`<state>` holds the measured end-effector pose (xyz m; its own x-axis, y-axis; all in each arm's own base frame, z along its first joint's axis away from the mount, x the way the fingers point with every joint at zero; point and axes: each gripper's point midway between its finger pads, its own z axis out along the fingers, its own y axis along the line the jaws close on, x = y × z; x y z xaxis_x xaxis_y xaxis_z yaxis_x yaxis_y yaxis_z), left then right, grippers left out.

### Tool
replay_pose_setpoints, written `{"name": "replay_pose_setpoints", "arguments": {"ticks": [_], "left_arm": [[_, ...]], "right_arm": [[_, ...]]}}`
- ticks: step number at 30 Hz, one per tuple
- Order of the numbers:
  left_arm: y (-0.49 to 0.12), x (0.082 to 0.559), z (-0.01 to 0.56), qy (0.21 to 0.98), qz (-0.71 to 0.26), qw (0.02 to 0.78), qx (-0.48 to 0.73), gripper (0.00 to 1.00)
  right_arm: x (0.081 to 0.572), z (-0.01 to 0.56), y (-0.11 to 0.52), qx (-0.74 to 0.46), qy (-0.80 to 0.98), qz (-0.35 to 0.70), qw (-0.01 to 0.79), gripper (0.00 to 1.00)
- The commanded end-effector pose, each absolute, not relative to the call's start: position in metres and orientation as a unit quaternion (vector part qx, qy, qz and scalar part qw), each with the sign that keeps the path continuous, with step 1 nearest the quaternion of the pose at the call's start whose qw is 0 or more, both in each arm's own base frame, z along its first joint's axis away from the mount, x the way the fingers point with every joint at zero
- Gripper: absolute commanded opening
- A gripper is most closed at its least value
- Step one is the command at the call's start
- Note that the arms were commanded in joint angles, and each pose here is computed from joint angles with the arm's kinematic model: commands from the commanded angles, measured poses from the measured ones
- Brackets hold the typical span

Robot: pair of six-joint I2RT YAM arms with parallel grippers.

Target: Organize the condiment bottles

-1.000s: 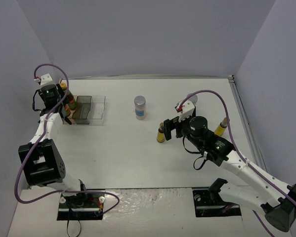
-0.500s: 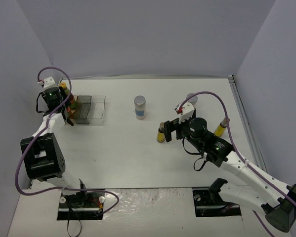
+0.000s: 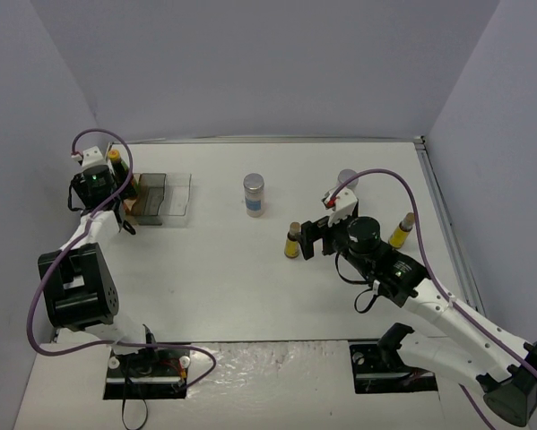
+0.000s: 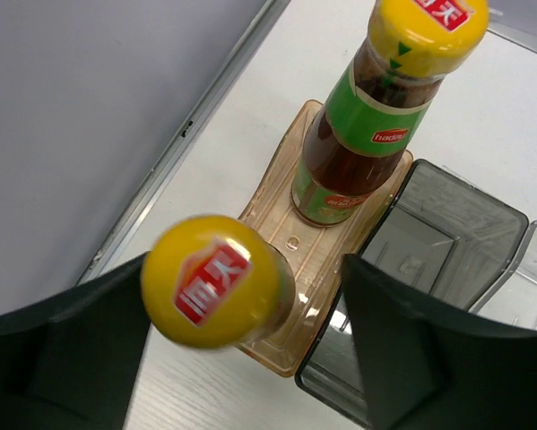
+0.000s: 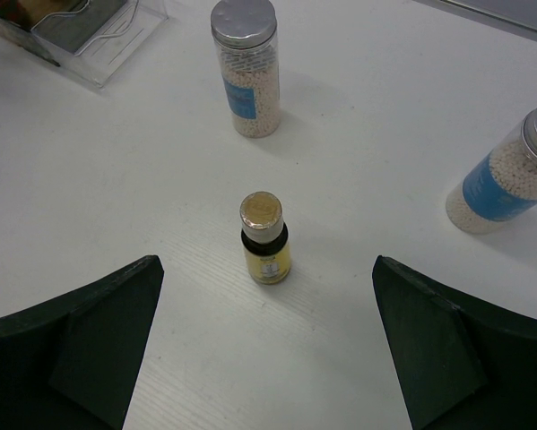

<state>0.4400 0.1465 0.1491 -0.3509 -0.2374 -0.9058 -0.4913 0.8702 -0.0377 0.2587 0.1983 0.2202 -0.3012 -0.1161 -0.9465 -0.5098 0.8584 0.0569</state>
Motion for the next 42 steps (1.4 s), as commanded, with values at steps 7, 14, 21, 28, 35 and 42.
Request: {"name": "replay_pose_setpoints", "arguments": {"ticks": [7,14,21,28,35,42], "left_arm": [[0.131,0.433,0.261,0.772,0.095,0.602,-0.182,0.97],[0.066,0.413,0.281,0.798,0.027,0.586,-0.137,0.97],[-0.081,0.419,0.295,0.795,-0.114,0.595,0.021,0.97],[-0.213,0.430,0.288,0.765,-0.192,0.593,0.161,0.97],[-0.262,0.459,0.251,0.781,-0.194,0.562,0.191,0.97],[-0.281,0.475,0.215,0.803,-0.172,0.531,0.207,0.97]], "right_arm": [[0.263,0.258,0.204,-0.184,0.754,0.205,0.596,1.00],[0.263,0.266,0.197,-0.170,0.752,0.197,0.605,1.00],[0.266,0.270,0.195,-0.165,0.754,0.190,0.606,1.00],[0.270,0.270,0.191,-0.147,0.759,0.180,0.608,1.00],[0.271,0.275,0.189,-0.136,0.761,0.180,0.609,1.00],[0.272,0.274,0.185,-0.130,0.766,0.169,0.607,1.00]]}}
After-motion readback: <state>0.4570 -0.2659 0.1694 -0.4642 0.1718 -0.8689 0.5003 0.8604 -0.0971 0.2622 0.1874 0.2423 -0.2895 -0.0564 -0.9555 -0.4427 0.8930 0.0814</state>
